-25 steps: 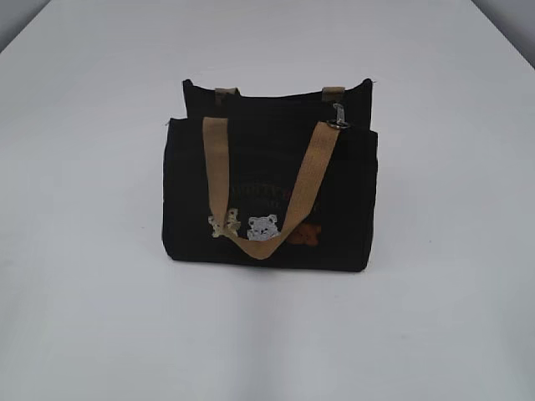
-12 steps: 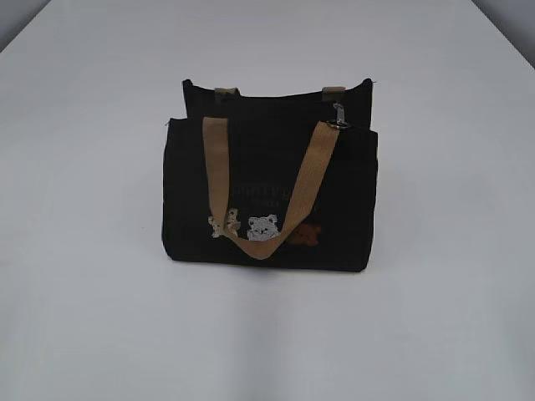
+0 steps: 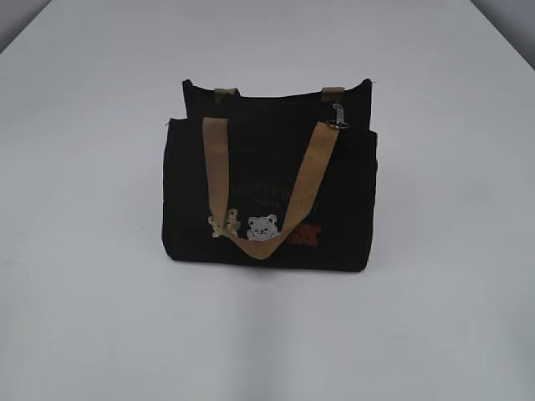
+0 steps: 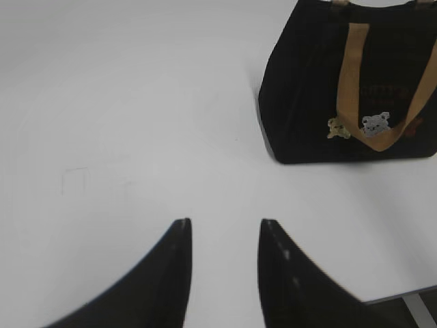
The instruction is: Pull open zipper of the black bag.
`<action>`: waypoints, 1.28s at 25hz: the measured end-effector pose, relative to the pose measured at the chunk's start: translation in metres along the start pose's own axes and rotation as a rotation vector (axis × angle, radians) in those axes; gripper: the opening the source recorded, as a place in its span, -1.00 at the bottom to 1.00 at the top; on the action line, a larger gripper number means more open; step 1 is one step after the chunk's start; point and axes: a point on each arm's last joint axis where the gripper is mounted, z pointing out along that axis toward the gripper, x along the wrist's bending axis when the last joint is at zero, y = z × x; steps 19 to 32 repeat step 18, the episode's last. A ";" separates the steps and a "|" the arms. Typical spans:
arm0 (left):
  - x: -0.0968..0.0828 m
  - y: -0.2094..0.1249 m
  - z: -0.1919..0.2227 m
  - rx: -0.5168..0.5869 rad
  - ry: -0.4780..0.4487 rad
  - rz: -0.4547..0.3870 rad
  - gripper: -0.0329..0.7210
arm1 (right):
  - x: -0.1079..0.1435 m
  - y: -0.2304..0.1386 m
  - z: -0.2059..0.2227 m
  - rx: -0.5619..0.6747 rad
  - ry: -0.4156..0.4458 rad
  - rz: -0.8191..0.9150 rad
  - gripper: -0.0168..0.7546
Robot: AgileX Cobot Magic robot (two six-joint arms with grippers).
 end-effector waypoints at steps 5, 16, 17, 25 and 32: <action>-0.001 0.000 0.000 0.001 0.076 -0.037 -0.26 | 0.001 0.000 0.000 0.002 -0.179 0.104 0.17; -0.001 0.000 0.001 0.001 0.106 -0.051 -0.26 | 0.002 0.001 0.001 0.003 -0.297 0.172 0.17; -0.001 0.000 0.001 0.001 0.106 -0.051 -0.26 | 0.002 0.001 0.001 0.003 -0.297 0.172 0.17; -0.001 0.000 0.001 0.001 0.106 -0.051 -0.26 | 0.002 0.001 0.001 0.003 -0.297 0.172 0.17; -0.001 0.000 0.001 0.001 0.106 -0.051 -0.26 | 0.002 0.001 0.001 0.003 -0.297 0.172 0.17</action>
